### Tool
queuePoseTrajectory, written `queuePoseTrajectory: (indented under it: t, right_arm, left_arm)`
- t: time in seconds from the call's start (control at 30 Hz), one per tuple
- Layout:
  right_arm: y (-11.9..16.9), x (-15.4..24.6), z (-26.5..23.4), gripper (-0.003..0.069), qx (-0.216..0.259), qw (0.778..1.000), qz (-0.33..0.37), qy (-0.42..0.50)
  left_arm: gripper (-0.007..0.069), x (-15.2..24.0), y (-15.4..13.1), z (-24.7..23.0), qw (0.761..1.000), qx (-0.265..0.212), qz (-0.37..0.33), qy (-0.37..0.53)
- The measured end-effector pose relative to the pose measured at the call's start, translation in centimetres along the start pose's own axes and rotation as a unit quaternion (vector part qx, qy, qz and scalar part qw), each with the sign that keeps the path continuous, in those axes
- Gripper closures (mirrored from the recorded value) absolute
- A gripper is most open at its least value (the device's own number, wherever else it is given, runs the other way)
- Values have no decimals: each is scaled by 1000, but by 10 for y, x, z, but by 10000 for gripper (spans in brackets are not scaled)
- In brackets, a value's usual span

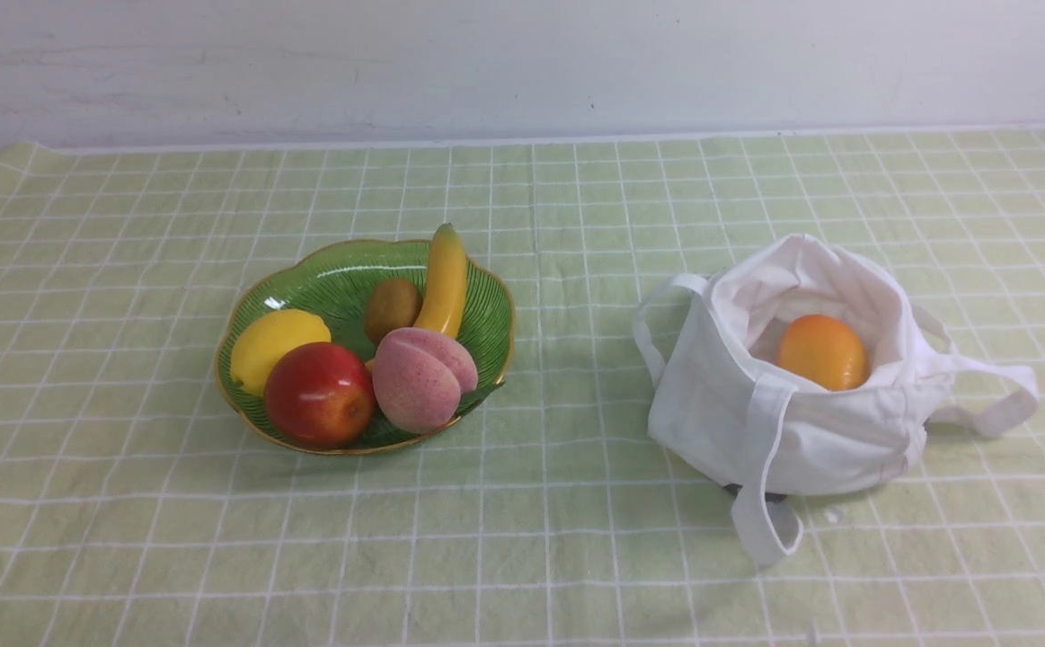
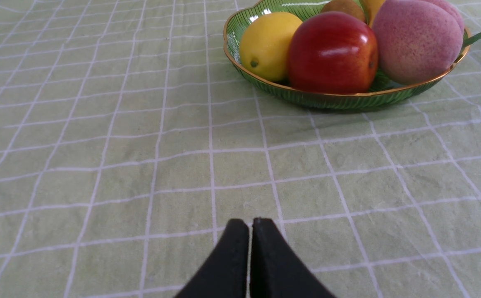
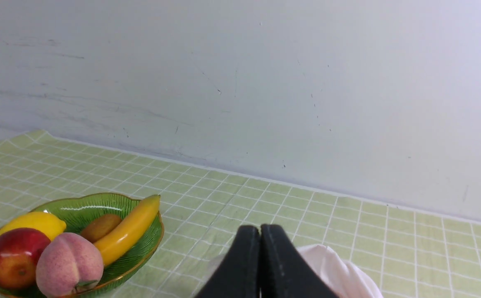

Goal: Take the fruit out of the bag on the green coffee tablecloth and place them on the plate.

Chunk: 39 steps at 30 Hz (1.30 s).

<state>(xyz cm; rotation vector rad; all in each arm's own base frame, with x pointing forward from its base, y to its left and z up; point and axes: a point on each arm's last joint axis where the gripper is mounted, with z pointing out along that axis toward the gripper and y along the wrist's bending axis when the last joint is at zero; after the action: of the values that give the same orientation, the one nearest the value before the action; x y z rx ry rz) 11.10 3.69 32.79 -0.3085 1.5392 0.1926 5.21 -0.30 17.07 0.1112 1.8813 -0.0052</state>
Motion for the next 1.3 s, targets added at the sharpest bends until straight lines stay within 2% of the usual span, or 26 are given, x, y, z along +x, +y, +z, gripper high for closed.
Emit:
queuePoseTrajectory:
  t: [0.1, 0.13, 0.2, 0.27, 0.37, 0.4, 0.47, 0.57, 1.17, 1.3]
  right_arm:
    - [-5, 6, -12, 673, 29, 999, -20, -8]
    - [-12, 18, -23, 673, 70, 997, -32, -5]
    - [-14, 27, -28, 673, 90, 995, -34, 1]
    - [-17, 52, -39, 673, 127, 991, -37, 20]
    - [-17, 81, -49, 673, 157, 986, -35, 43]
    - [-16, 109, -56, 673, 174, 982, -27, 63]
    - [-15, 134, -62, 673, 191, 978, -13, 82]
    - [-15, 148, -69, 673, 215, 969, 22, 115]
    - [-14, 149, -69, 673, 215, 966, 100, 105]
    - [-12, 149, -68, 673, 200, 968, 107, 103]
  left_arm:
    - [633, 0, 0, 0, 1000, 0, 0, 0]
    - [633, 0, 0, 0, 1000, 0, 0, 0]
    - [633, 0, 0, 0, 1000, 0, 0, 0]
    - [633, 0, 0, 0, 1000, 0, 0, 0]
    - [633, 0, 0, 0, 1000, 0, 0, 0]
    - [633, 0, 0, 0, 1000, 0, 0, 0]
    - [633, 0, 0, 0, 1000, 0, 0, 0]
    - [633, 0, 0, 0, 1000, 0, 0, 0]
    - [633, 0, 0, 0, 1000, 0, 0, 0]
    - [633, 0, 0, 0, 1000, 0, 0, 0]
